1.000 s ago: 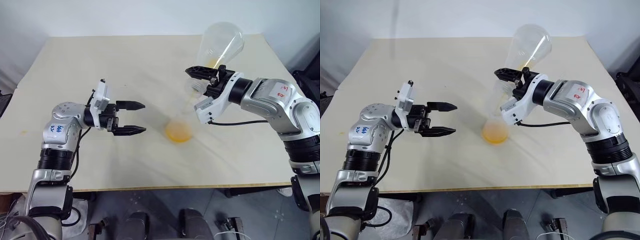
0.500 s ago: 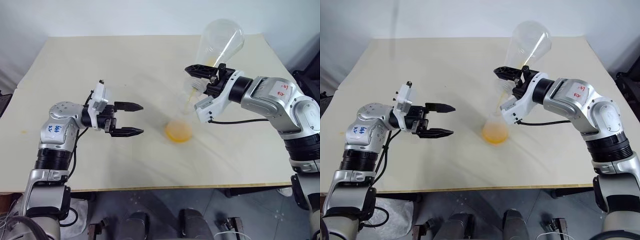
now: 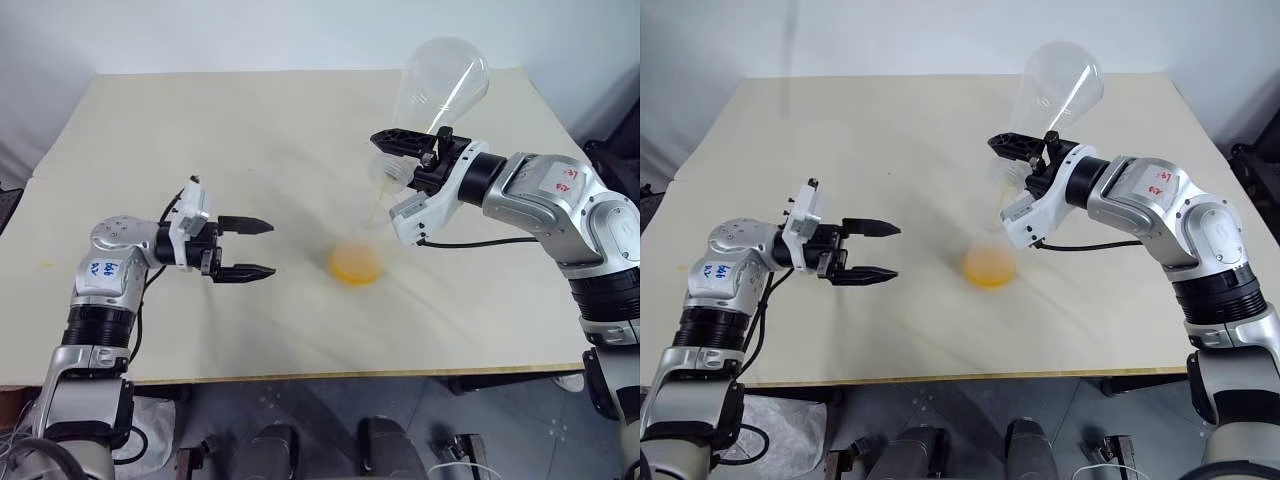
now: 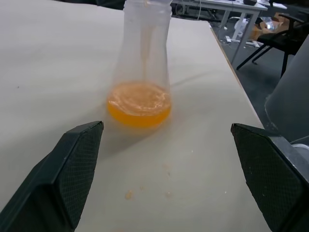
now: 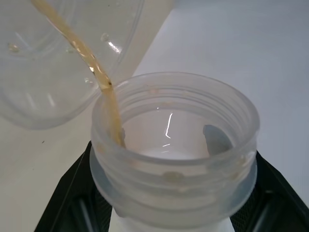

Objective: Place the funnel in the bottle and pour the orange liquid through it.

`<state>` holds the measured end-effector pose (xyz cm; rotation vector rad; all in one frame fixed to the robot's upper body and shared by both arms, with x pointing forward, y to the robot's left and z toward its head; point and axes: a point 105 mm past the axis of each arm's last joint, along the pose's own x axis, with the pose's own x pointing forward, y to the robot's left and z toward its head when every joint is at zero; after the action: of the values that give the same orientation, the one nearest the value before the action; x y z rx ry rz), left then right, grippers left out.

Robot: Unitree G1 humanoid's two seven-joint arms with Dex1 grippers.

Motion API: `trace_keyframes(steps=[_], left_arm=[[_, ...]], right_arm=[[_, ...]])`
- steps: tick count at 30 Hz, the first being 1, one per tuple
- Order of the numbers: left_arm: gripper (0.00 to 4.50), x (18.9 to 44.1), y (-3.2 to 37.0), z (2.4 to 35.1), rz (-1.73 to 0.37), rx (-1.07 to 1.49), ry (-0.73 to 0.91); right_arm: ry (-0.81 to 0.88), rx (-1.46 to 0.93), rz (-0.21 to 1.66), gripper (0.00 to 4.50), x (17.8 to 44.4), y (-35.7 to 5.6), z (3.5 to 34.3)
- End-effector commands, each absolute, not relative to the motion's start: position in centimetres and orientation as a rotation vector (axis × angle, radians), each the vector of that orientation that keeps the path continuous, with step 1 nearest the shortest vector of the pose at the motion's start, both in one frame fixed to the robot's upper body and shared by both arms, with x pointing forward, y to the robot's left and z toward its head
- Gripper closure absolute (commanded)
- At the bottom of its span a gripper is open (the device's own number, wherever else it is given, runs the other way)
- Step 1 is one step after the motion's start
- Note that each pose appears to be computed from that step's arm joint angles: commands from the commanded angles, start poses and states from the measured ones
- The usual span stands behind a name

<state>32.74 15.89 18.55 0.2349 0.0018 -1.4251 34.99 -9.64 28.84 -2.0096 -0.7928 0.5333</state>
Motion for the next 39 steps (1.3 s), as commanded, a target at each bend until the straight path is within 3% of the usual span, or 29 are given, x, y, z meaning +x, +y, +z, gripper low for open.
trace_keyframes(steps=[1, 39], left_arm=[[0.00, 32.64, 15.99, 18.94, -1.418, 0.247, -0.047], [0.00, 32.84, 15.94, 18.63, -1.398, 0.216, -0.154]], right_arm=[[-0.852, -2.000, 0.475, 2.02, 34.42, -9.53, 30.90], [-0.839, -1.993, 0.473, 2.02, 34.33, -9.81, 31.21]])
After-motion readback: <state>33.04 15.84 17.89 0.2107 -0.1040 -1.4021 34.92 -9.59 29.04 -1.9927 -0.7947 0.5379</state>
